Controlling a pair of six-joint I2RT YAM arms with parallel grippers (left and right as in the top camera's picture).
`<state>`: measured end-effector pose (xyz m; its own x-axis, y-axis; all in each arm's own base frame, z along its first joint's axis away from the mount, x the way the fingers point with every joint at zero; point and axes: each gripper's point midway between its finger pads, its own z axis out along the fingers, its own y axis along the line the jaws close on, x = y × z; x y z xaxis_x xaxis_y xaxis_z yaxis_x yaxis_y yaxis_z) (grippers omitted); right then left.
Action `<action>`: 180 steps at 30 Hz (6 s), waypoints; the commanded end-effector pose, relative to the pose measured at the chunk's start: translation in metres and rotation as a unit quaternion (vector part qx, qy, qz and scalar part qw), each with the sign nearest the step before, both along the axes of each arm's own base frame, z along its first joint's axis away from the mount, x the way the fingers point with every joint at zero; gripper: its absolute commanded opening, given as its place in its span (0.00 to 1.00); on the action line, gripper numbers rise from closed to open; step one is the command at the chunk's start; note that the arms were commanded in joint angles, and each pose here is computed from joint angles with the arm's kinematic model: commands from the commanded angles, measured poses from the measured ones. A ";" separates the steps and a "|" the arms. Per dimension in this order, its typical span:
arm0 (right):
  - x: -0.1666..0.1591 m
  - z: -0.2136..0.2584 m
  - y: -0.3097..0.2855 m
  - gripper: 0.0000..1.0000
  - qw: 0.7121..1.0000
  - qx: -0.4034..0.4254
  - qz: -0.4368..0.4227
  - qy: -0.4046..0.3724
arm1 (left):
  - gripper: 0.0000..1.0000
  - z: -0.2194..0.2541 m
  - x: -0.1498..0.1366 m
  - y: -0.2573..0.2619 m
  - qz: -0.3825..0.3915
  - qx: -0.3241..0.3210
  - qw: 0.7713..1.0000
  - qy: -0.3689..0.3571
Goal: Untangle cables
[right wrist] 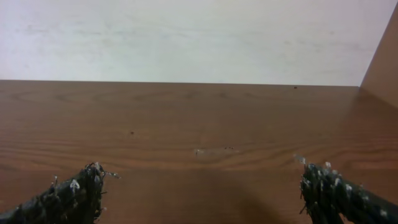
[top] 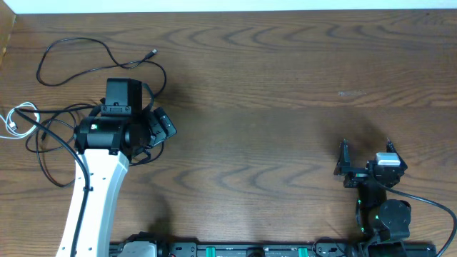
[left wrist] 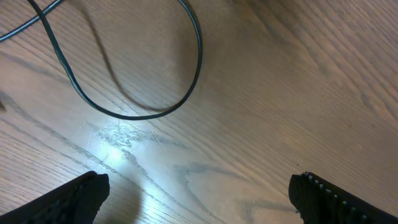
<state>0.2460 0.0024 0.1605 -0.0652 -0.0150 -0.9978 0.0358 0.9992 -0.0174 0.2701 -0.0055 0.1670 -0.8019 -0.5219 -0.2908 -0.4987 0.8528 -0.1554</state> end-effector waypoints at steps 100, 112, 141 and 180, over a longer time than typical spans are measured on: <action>0.000 0.000 -0.001 0.99 1.000 0.005 -0.001 -0.003 | 0.98 -0.023 -0.030 -0.039 -0.255 0.114 0.802 -0.528; 0.000 0.000 -0.001 0.99 1.000 0.005 -0.001 -0.003 | 0.98 -0.025 -0.029 -0.034 -0.255 0.136 0.803 -0.522; 0.000 0.000 -0.001 0.99 1.000 0.005 -0.001 -0.003 | 0.98 -0.026 -0.029 -0.029 -0.245 0.145 0.806 -0.518; 0.000 0.000 -0.001 0.99 1.000 0.005 -0.003 -0.003 | 0.98 -0.026 -0.028 -0.029 -0.246 0.145 0.807 -0.517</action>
<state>0.2459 0.0028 0.1609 -0.0629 -0.0147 -0.9979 0.0336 0.9993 -0.0169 0.2415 -0.0344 0.1571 -0.1002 -0.0064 -0.9949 0.1806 0.9832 -0.0245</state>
